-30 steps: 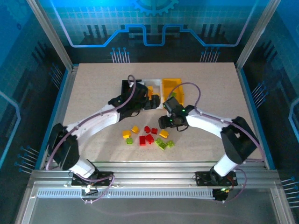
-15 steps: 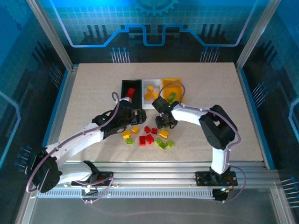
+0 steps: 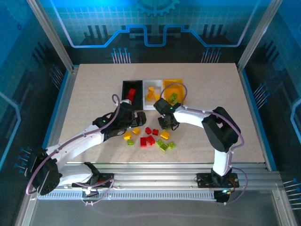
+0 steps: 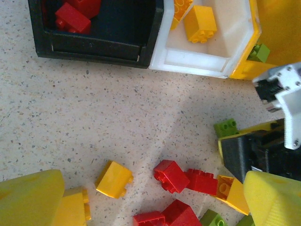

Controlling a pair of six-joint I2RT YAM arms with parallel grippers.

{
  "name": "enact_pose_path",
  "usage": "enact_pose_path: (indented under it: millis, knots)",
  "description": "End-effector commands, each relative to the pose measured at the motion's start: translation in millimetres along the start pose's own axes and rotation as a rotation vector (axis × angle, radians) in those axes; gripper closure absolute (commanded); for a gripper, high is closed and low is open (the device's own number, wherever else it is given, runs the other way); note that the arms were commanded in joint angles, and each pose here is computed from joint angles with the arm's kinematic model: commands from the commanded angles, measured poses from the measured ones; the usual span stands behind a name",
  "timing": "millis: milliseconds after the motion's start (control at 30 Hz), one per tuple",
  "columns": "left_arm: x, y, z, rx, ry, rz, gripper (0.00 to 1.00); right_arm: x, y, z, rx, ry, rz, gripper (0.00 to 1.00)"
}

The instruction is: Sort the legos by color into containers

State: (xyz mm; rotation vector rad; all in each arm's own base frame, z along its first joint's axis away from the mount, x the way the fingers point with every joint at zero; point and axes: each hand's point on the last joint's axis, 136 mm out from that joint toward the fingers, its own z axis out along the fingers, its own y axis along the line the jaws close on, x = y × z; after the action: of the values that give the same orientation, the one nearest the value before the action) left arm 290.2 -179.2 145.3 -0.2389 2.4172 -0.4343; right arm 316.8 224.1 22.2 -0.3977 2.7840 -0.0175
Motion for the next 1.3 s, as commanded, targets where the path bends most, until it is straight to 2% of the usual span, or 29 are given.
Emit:
enact_pose_path:
  millis: [0, 167, 333, 667, 800, 933, 1067, 1267]
  knots:
    - [2, 10, -5, -0.031, 0.0, -0.002, 0.01, -13, -15, -30, 0.024, -0.095, 0.029, 0.66]
    - [4, 13, -8, -0.033, 0.004, -0.003, 0.01, -37, -30, -75, -0.001, -0.214, 0.064, 0.65]
    - [10, 16, -7, -0.031, 0.016, -0.012, 0.01, -78, -58, -89, -0.002, -0.269, 0.143, 0.64]
    - [21, 24, -9, -0.039, 0.043, -0.028, 0.01, -149, -88, -53, 0.028, -0.257, 0.226, 0.62]
    - [22, 27, -12, -0.046, 0.042, -0.027, 0.01, -162, -93, -43, 0.019, -0.249, 0.24, 0.52]
    - [22, 29, -14, -0.051, 0.04, -0.027, 0.01, -166, -93, -50, -0.005, -0.268, 0.243, 0.36]
    - [19, 27, -15, -0.048, 0.035, -0.012, 0.01, -156, -91, -61, -0.029, -0.278, 0.252, 0.34]
    - [21, 36, -14, -0.11, 0.053, 0.022, 0.01, -111, -76, -71, -0.074, -0.266, 0.247, 0.34]
